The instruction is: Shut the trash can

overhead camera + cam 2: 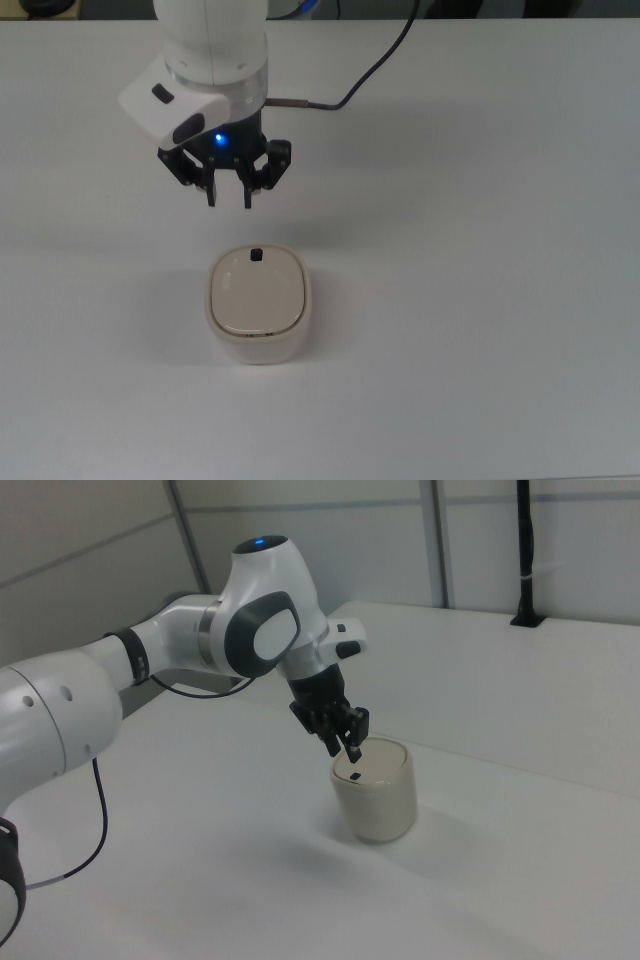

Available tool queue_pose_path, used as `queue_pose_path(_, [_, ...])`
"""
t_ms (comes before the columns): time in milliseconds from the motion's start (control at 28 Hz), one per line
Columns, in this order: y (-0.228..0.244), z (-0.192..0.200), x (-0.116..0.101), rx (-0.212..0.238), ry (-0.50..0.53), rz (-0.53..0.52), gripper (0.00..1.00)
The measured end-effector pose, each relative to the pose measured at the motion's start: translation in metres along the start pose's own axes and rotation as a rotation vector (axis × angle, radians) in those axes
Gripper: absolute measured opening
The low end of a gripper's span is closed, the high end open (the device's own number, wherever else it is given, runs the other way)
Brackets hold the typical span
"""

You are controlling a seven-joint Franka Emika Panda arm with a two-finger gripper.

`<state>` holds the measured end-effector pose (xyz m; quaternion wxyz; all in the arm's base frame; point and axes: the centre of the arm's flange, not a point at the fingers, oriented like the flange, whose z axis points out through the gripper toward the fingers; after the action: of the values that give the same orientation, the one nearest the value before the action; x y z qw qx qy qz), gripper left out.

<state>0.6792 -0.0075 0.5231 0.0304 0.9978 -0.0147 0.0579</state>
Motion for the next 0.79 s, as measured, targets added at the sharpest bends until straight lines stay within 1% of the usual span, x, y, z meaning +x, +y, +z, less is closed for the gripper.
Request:
queue_pose_path(36, [0.0,-0.002,-0.002,-0.001,-0.009,0.0,0.45])
queue_pose_path(107, [0.001,-0.005,-0.006,-0.002,-0.034,0.001,0.57])
queue_pose_path(286, [0.002,-0.013,-0.013,-0.005,-0.061,0.001,0.74])
queue_pose_path(321, [0.002,-0.015,-0.015,-0.005,-0.064,0.001,0.79])
queue_pose_path(357, [0.002,-0.016,-0.015,-0.005,-0.066,0.002,0.81])
queue_pose_path(500, [0.002,-0.019,-0.018,-0.006,-0.074,0.002,0.94])
queue_pose_path(536, [0.002,-0.019,-0.018,-0.006,-0.073,0.002,1.0])
queue_pose_path(786, [0.002,-0.021,-0.018,-0.006,-0.071,0.002,1.0])
